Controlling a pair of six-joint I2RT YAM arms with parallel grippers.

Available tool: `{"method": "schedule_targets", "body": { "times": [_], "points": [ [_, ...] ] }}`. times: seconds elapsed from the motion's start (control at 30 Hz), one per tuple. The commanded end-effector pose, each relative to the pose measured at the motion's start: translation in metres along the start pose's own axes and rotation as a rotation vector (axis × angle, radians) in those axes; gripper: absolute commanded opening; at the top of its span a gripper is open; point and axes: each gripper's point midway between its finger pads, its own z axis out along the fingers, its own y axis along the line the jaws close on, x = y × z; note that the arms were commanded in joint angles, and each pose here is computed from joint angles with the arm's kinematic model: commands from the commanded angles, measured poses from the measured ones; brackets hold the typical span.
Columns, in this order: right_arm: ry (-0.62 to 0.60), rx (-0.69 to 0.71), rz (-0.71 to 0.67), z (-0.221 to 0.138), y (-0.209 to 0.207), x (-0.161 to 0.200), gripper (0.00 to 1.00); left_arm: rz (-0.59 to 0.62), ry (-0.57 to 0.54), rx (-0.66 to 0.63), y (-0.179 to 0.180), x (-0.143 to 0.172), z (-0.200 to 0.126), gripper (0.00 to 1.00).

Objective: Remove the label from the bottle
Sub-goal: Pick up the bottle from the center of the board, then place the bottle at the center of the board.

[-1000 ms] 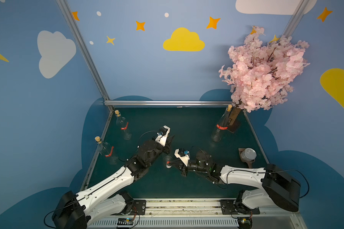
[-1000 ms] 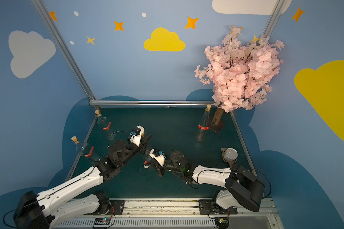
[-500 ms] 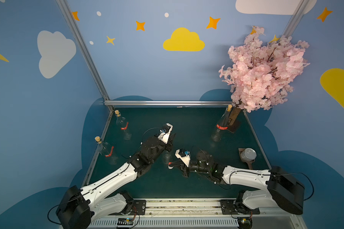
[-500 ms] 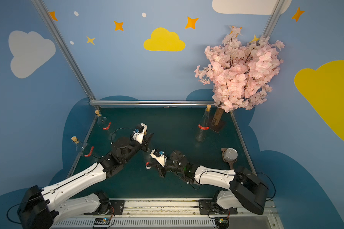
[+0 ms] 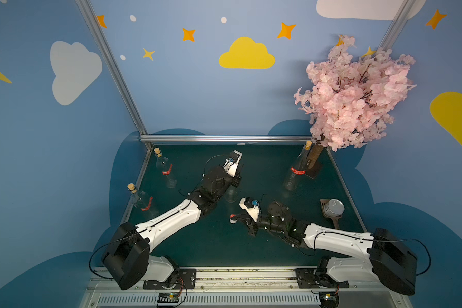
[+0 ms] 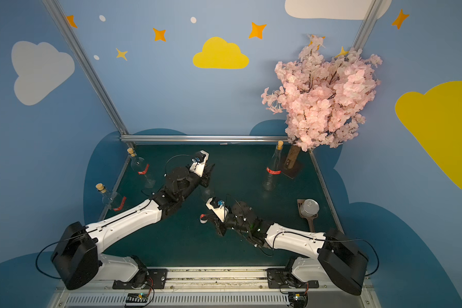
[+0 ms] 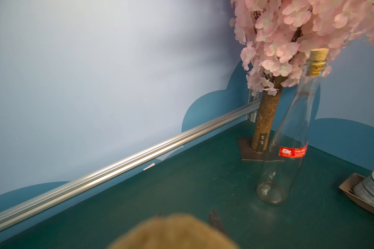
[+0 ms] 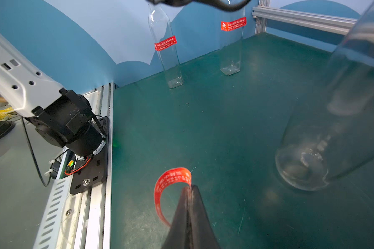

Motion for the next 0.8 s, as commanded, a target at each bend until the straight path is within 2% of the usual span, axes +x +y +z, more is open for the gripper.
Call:
{"method": "schedule_targets", "body": {
  "times": [0.0,0.3,0.77],
  "points": [
    [0.010,0.021,0.005,-0.004,-0.004,0.004,0.00,-0.039,-0.206,-0.039,0.019,-0.064,0.000,0.03],
    [0.012,0.033,0.020,-0.006,-0.010,0.007,0.00,-0.047,-0.229,-0.045,0.031,-0.069,0.023,0.03],
    [0.018,0.039,0.023,-0.011,-0.011,0.010,0.00,-0.057,-0.201,-0.039,0.038,-0.054,0.041,0.03]
  ]
}}
